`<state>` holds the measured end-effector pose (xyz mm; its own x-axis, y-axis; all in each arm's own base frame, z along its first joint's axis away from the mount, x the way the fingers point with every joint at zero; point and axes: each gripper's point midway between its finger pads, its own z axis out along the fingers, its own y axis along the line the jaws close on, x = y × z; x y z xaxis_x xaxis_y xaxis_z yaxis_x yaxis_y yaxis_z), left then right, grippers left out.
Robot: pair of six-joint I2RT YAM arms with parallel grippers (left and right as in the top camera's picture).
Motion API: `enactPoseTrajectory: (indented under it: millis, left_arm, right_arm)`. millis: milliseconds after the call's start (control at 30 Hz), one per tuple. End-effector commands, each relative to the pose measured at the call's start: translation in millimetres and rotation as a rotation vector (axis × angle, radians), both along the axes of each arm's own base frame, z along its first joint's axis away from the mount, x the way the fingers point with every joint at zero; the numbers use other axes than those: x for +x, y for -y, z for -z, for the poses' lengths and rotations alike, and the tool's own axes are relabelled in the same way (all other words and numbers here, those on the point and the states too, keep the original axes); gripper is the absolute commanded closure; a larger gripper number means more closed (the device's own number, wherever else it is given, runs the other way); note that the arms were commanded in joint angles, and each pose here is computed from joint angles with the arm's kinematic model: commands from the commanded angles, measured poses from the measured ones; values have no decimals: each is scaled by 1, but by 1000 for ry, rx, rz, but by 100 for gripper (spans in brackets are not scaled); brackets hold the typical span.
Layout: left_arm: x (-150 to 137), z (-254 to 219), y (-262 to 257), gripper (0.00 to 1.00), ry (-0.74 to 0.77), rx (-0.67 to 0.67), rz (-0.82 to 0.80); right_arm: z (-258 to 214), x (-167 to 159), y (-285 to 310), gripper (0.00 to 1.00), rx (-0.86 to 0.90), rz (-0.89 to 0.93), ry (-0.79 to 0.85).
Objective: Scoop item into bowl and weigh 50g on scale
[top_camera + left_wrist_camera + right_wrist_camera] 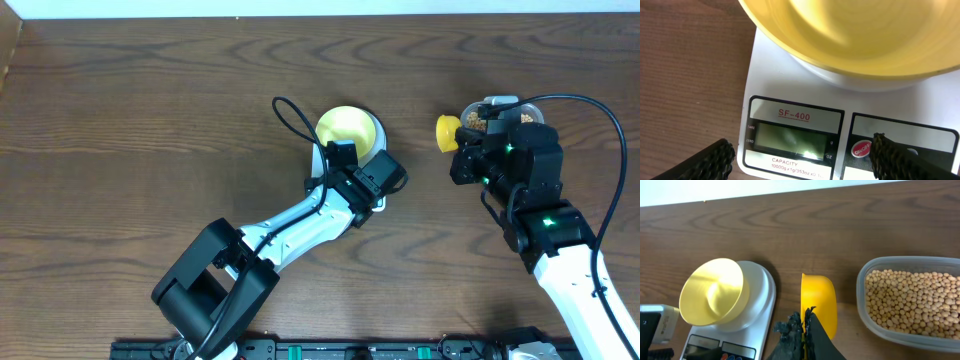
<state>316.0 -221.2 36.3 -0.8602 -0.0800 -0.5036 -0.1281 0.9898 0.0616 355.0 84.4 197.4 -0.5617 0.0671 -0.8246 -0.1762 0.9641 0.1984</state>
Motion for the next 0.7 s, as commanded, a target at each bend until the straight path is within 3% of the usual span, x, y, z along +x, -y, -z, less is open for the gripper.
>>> enactPoseTrajectory:
  millis: [0,667]
  left_arm:
    - [1,-5,-5,12,13,8,-4]
    - [1,-5,-5,12,13,8,-4]
  right_arm:
    - [-7,0,-1,99,-7,-13,13]
    - [2,-6,0,99,-31,-28,-25]
